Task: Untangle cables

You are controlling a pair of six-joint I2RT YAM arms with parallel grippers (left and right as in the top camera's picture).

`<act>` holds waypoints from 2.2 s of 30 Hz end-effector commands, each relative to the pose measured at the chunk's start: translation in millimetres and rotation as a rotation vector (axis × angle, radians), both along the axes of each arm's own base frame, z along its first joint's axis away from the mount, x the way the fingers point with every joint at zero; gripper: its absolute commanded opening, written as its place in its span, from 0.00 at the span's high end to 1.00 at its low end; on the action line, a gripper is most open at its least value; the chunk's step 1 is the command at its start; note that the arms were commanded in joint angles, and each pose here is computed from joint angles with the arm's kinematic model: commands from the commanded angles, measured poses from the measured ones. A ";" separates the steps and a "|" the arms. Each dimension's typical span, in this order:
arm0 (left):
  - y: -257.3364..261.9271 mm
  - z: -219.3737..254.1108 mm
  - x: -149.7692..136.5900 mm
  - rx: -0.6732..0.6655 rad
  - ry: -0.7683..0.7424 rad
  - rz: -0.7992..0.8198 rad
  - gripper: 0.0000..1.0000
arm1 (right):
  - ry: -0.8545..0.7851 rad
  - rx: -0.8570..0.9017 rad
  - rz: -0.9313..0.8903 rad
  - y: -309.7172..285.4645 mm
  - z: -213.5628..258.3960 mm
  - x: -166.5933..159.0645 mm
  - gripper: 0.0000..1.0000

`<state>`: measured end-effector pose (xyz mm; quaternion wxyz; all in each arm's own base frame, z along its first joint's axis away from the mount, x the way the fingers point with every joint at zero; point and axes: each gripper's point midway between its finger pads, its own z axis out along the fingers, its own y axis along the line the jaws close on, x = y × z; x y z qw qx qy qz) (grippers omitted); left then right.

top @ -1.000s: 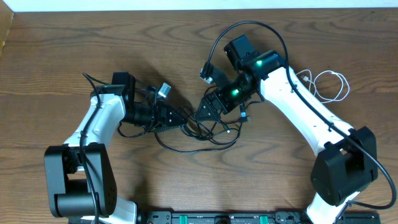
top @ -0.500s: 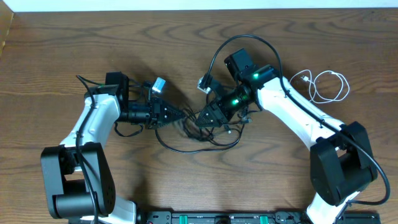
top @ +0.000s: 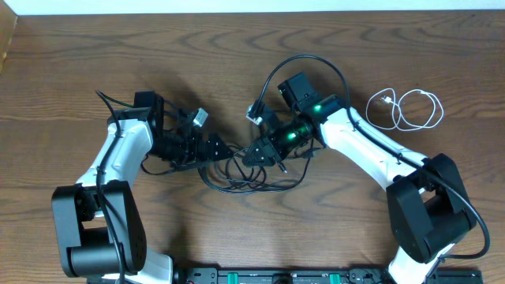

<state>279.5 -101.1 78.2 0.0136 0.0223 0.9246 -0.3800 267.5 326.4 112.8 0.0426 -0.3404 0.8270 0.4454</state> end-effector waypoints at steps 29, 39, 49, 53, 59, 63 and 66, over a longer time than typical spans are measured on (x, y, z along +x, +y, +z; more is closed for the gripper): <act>68.1 -44.5 -11.3 0.462 0.047 -0.037 0.02 | -0.018 -0.060 -0.005 -0.2 -6.5 -4.8 0.40; 68.1 -44.5 -11.3 0.462 0.047 -0.037 0.02 | -0.019 -0.060 -0.005 -0.1 -6.4 -4.7 0.39; 68.1 -44.5 -11.3 0.462 0.047 -0.037 0.02 | -0.025 -0.056 -0.005 0.5 -6.0 -3.6 0.39; 68.1 -44.5 -11.3 0.462 0.047 -0.037 0.02 | -0.033 -0.051 -0.005 1.6 -5.3 -2.1 0.39; 68.2 -44.6 -11.3 0.462 0.047 -0.037 0.02 | -0.032 -0.051 -0.005 1.5 -5.4 -2.2 0.38; 68.1 -44.5 -11.3 0.462 0.047 -0.037 0.02 | -0.032 -0.051 -0.005 1.5 -5.4 -2.2 0.37; 68.2 -44.6 -11.3 0.462 0.047 -0.037 0.02 | -0.037 -0.048 -0.006 2.0 -5.1 -1.3 0.37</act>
